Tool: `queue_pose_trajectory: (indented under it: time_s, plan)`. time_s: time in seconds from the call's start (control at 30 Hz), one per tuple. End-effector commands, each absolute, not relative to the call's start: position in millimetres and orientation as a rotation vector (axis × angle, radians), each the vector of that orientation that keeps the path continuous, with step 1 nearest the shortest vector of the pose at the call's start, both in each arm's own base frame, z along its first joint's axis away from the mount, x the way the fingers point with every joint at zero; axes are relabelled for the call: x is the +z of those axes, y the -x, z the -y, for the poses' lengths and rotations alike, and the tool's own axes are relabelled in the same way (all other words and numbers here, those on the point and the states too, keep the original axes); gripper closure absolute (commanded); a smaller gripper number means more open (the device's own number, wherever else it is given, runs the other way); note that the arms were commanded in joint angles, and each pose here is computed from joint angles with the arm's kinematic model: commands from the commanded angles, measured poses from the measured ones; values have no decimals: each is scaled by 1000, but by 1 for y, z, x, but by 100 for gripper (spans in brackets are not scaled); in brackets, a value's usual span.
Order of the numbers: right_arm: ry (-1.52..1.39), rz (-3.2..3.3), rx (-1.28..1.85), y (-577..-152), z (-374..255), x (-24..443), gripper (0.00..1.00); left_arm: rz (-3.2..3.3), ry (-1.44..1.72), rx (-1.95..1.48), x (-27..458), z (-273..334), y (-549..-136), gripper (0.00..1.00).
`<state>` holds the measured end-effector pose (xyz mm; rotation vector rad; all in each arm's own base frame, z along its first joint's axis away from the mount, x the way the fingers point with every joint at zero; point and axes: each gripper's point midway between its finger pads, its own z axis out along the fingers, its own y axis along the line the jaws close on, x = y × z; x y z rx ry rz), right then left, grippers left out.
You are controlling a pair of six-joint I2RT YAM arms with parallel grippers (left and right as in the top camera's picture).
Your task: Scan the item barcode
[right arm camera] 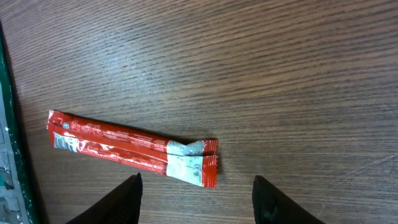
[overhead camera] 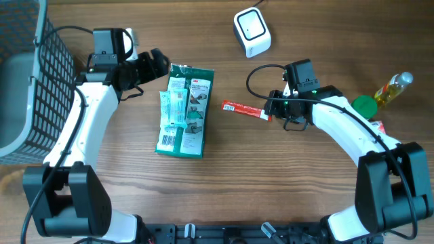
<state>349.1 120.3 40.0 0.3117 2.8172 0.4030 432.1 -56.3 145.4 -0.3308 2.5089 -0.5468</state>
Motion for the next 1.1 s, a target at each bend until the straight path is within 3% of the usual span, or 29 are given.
queue_pose_trajectory:
  time_s: [0.0, 0.03, 0.07, 0.23, 0.57, 0.8, 1.07]
  plan:
    - [-255, -2845, 428, -344, -124, 33, 43, -2519, 80, -1051, 164, 142, -403, 67]
    - [-260, -2845, 437, -345, -122, 33, 42, -2558, 23, -1017, 158, 162, -395, 89]
    - [-240, -2845, 469, -345, -122, 34, 42, -2585, -11, -969, 153, 173, -389, 96]
    - [-222, -2831, 768, -344, -119, 46, 42, -2638, -104, -693, 134, 214, -375, 96]
    - [-334, -2850, 733, -339, -76, 40, 37, -2737, -123, -646, 79, 250, -368, 96]
    - [-372, -2844, 745, -330, -76, 22, 37, -2704, -124, -664, 44, 264, -390, 96]
    - [-433, -2817, 816, -325, -82, 13, 38, -2798, -95, -637, -1, 262, -384, 96]
